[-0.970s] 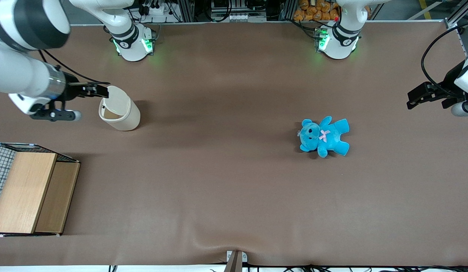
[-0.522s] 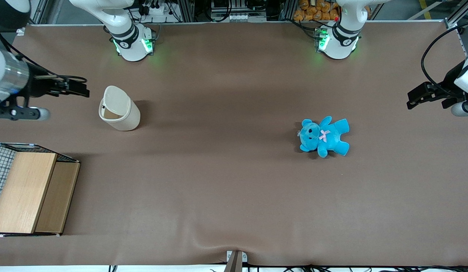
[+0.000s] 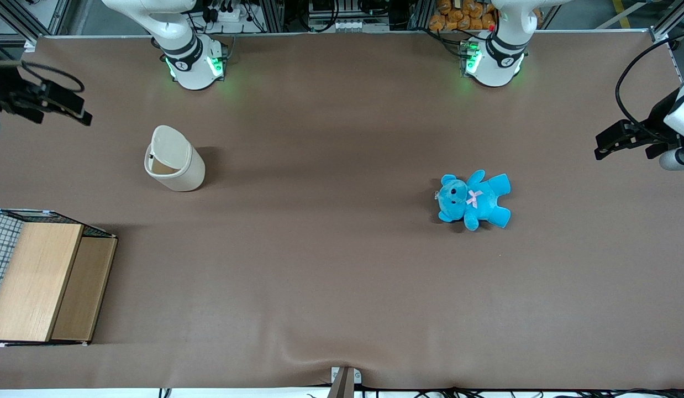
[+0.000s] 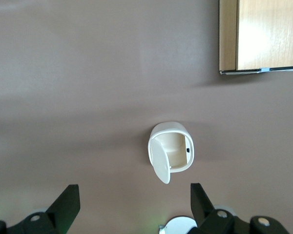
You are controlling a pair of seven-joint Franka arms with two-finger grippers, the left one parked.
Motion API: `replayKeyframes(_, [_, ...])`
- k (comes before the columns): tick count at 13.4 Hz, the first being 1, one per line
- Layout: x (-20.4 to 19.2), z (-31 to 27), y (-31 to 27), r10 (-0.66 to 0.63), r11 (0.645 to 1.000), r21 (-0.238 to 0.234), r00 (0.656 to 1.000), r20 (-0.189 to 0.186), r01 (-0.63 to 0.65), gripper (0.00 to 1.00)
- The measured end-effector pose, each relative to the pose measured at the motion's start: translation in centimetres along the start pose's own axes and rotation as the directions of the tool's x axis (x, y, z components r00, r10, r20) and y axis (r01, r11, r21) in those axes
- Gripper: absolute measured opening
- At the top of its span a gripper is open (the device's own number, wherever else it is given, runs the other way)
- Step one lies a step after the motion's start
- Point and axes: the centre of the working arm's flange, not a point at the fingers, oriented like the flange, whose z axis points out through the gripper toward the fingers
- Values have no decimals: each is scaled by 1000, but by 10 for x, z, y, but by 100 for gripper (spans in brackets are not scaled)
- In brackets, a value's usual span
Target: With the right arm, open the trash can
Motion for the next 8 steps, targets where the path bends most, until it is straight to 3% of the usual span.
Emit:
replayKeyframes(2, [-7,10,16,-8,1000,4,999,-35,8,100])
replayKeyframes(8, [-2,17,28,-21,1000,3,997,-71,21,100])
